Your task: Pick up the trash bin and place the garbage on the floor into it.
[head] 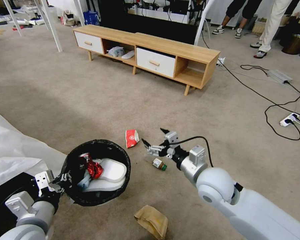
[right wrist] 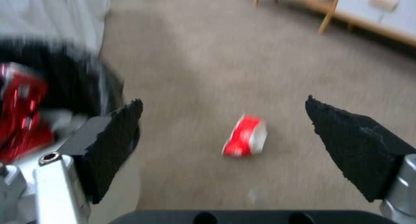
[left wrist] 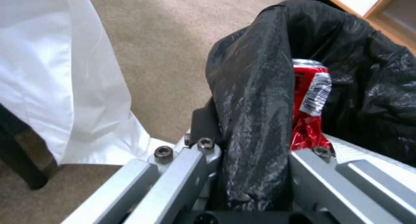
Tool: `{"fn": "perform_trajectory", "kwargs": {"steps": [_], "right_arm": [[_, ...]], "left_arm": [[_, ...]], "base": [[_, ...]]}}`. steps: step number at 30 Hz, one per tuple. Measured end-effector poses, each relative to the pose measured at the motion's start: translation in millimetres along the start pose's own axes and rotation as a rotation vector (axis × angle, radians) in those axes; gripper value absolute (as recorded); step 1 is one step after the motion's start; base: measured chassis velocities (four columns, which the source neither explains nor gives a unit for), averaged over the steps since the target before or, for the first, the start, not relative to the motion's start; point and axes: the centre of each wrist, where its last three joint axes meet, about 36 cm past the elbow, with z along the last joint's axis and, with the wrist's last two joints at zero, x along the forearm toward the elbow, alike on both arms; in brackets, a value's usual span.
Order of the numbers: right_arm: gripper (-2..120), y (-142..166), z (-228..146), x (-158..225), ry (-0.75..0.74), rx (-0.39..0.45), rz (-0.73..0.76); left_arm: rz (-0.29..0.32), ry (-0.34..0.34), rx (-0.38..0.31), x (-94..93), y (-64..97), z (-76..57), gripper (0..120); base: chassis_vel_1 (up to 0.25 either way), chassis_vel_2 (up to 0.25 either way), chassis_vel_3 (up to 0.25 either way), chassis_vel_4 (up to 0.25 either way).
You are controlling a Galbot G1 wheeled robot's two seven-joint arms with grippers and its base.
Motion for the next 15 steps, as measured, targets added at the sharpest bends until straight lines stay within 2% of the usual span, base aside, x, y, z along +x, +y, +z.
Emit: {"fn": "perform_trajectory", "kwargs": {"steps": [2, 10, 15], "right_arm": [[98, 0.9, 2.1, 0.7, 0.033, -0.014, -0.005], [100, 10.7, 2.6, 10.1, 0.318, -0.082, -0.055], [100, 12.8, 2.3, 12.6, 0.425, -0.071, -0.067]], "left_arm": [[0.002, -0.003, 0.003, -1.6, 0.2, -0.6, 0], [0.036, -0.011, 0.013, -9.2, -6.8, -2.3, 0], [0.047, -0.015, 0.014, -10.8, -9.6, -2.7, 0]], "base": [[0.000, 0.000, 0.000, 0.000], [0.000, 0.000, 0.000, 0.000], [0.000, 0.000, 0.000, 0.000]]}}
